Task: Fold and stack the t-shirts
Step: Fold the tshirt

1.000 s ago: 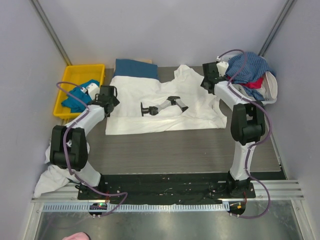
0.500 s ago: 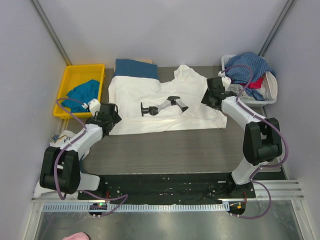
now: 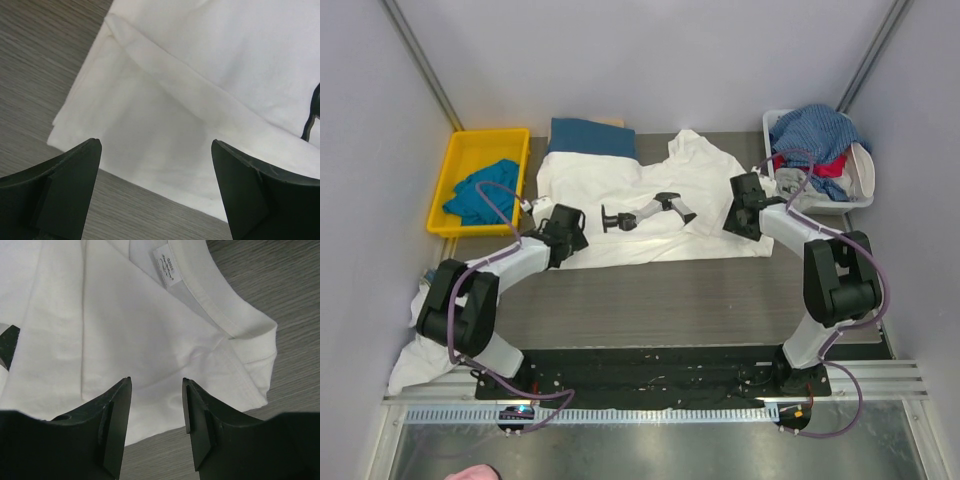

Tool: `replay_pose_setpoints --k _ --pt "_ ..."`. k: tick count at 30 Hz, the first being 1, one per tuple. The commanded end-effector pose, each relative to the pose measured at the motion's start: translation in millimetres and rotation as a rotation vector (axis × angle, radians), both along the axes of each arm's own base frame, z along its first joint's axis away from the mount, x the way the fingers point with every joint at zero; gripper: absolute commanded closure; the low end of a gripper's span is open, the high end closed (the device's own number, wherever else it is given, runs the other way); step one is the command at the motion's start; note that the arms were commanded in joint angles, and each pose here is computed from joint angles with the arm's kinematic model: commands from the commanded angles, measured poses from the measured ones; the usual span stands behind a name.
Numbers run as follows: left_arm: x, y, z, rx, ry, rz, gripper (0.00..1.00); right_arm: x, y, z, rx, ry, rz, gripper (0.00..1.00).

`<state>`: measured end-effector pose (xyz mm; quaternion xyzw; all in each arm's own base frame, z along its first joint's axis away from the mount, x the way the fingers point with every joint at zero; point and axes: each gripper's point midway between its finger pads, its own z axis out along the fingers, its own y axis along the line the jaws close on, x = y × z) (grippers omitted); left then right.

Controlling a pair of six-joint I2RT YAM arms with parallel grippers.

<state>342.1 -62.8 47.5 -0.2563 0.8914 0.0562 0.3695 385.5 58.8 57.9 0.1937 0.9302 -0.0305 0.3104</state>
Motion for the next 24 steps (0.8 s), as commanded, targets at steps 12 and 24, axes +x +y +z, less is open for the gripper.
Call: replay_pose_setpoints --k 12,24 --pt "-7.2 -10.5 -27.8 -0.032 0.04 0.018 0.03 -17.1 8.1 -37.1 -0.012 0.086 0.017 0.48" --pt "-43.2 -6.5 -46.7 -0.082 0.086 0.045 0.02 -63.1 5.0 -54.5 0.005 0.207 -0.025 0.5"
